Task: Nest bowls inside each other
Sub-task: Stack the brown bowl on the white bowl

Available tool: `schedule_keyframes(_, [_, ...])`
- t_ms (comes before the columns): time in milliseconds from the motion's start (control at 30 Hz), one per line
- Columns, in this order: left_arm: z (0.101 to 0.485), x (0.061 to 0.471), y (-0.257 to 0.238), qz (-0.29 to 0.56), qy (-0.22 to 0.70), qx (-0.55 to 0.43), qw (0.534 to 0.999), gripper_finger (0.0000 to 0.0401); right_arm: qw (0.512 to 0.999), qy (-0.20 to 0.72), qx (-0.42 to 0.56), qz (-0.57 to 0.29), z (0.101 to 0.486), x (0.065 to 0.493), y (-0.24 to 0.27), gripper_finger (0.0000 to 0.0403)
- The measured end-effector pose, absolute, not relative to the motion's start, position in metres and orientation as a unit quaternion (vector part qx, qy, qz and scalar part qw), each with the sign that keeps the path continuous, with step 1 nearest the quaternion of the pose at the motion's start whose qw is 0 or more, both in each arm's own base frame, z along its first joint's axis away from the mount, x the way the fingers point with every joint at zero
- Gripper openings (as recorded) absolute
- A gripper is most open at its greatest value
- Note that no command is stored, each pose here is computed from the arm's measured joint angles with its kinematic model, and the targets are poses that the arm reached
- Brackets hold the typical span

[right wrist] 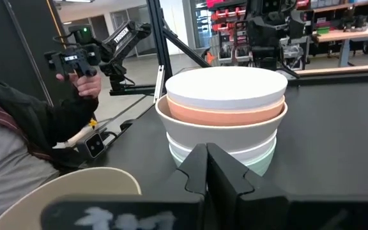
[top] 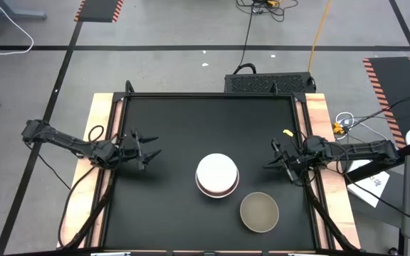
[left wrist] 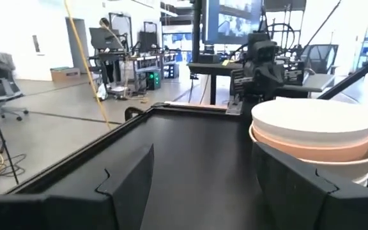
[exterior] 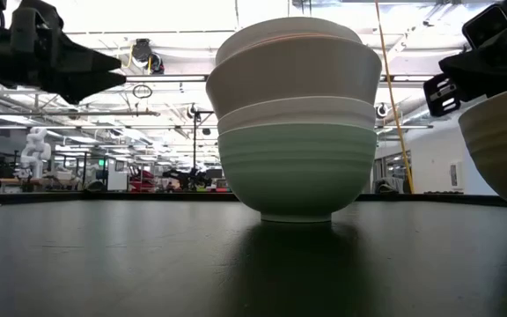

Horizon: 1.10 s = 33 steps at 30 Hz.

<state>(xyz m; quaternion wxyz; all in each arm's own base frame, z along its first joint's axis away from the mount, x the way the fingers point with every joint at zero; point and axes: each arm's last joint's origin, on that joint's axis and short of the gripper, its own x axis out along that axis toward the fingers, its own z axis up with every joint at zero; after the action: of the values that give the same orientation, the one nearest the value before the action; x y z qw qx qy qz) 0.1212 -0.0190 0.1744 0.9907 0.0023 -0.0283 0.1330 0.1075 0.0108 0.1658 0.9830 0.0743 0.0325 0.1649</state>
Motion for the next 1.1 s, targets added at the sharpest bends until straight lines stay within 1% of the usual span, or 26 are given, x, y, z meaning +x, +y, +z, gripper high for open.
schedule_keyframes(133, [0.172,0.121,-0.019,0.132,-0.016,0.010,0.991,0.0269,0.984,0.015,0.065,0.166,0.169,0.108,0.011,0.0000])
schedule_keyframes(333, [0.167,0.121,-0.019,0.130,0.006,-0.008,0.991,0.0269,0.980,-0.007,0.075,0.182,0.174,0.107,0.012,0.0000])
schedule_keyframes(500, [0.166,0.121,-0.019,0.130,0.009,-0.012,0.991,0.0269,0.968,0.027,0.094,0.231,0.171,0.106,0.022,0.0000])
schedule_keyframes(633, [0.166,0.121,-0.019,0.128,0.009,-0.013,0.992,0.0269,0.959,0.016,0.090,0.267,0.198,0.106,0.032,0.0000])
schedule_keyframes(833, [0.166,0.122,-0.020,0.122,0.008,-0.023,0.992,0.0269,0.957,0.068,0.097,0.266,0.213,0.118,0.051,0.0000])
schedule_keyframes(1100, [0.166,0.122,-0.021,0.108,0.007,-0.032,0.994,0.0269,0.948,0.179,0.136,0.224,0.208,0.136,0.089,0.0000])
